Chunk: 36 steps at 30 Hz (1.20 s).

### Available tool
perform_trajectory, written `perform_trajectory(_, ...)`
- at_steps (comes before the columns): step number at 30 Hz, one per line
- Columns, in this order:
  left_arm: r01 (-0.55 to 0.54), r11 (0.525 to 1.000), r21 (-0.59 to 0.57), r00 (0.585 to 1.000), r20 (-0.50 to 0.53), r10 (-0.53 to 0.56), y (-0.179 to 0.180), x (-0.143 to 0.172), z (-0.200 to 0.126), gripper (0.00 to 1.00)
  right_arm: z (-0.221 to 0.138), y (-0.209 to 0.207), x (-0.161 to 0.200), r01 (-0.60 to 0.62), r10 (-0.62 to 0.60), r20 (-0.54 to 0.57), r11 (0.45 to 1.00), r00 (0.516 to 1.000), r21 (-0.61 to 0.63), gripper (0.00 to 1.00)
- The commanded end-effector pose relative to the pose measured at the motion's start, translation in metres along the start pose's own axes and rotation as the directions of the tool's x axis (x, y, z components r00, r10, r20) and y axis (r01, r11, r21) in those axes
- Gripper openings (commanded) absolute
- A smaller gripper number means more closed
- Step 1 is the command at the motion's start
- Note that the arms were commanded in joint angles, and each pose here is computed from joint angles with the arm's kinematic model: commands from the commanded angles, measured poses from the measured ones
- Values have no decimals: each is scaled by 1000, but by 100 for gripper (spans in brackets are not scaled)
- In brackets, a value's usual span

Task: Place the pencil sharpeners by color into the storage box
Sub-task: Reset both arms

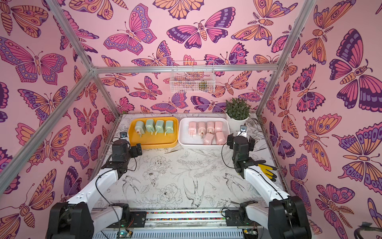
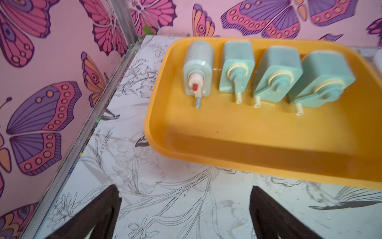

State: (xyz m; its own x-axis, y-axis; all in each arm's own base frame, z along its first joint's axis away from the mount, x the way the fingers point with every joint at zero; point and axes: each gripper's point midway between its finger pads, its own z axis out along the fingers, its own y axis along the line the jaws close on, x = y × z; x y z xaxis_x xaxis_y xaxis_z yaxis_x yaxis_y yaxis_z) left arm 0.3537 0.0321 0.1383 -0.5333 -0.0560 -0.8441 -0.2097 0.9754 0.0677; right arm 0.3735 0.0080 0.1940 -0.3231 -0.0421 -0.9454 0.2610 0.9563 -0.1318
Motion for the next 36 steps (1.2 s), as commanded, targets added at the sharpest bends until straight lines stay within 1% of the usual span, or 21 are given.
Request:
perform_trajectory(1,-5,999,-50,998,57,8,14,0,10,100,11,-20,11,35,-33,-17,993,999,111,99)
perform_trajectory(3,-15,1000,-27,996,88,17,13,6,17,100,18,-24,23,32,-28,-41,993,999,110,99)
perform_trajectory(5,-18,1000,-13,995,93,19,12,10,25,100,27,-22,33,34,-29,-73,997,997,68,99)
perform_trajectory(6,-31,999,7,998,60,31,8,19,34,100,31,-22,39,42,-36,-98,997,994,61,99)
perform_trajectory(8,-49,998,36,998,43,47,2,25,43,100,36,-22,46,69,-61,-127,996,990,60,99)
perform_trajectory(11,-68,995,68,997,37,66,-5,21,48,100,43,-19,53,81,-77,-146,997,986,20,99)
perform_trajectory(12,-70,994,80,997,43,67,-7,20,48,100,46,-16,59,75,-77,-172,997,982,-17,99)
perform_trajectory(14,-79,990,114,996,48,74,-14,19,51,100,52,-11,65,37,-48,-185,997,982,-63,99)
perform_trajectory(16,-96,982,164,995,50,89,-23,20,51,100,55,-7,70,13,-30,-183,996,983,-92,99)
perform_trajectory(18,-40,979,201,998,58,29,-28,16,47,100,58,0,75,7,-30,-181,992,983,-126,99)
perform_trajectory(20,-87,951,297,994,82,65,-45,15,43,100,60,7,75,5,-33,-170,987,985,-161,99)
perform_trajectory(21,-95,943,319,994,84,72,-50,15,45,100,59,10,75,5,-35,-166,984,986,-179,99)
perform_trajectory(23,-94,943,319,994,74,74,-52,15,50,100,57,13,73,-3,-24,-133,980,991,-198,99)
perform_trajectory(25,-84,949,305,995,72,65,-49,14,50,100,55,19,77,2,-32,-122,972,992,-234,99)
perform_trajectory(27,-85,948,305,995,74,66,-49,14,49,100,54,19,77,-4,-24,-113,970,993,-242,99)
perform_trajectory(31,-100,932,349,993,89,73,-56,14,44,100,50,21,79,-19,-9,-95,957,995,-290,99)
perform_trajectory(33,-107,929,355,987,153,56,-58,19,43,100,45,22,81,-24,4,-63,949,998,-315,99)
perform_trajectory(35,-120,930,347,973,226,42,-58,18,43,100,41,23,86,-13,12,-5,944,1000,-330,99)
perform_trajectory(36,-117,933,341,974,223,41,-56,19,43,100,40,21,86,-19,25,16,947,1000,-320,99)
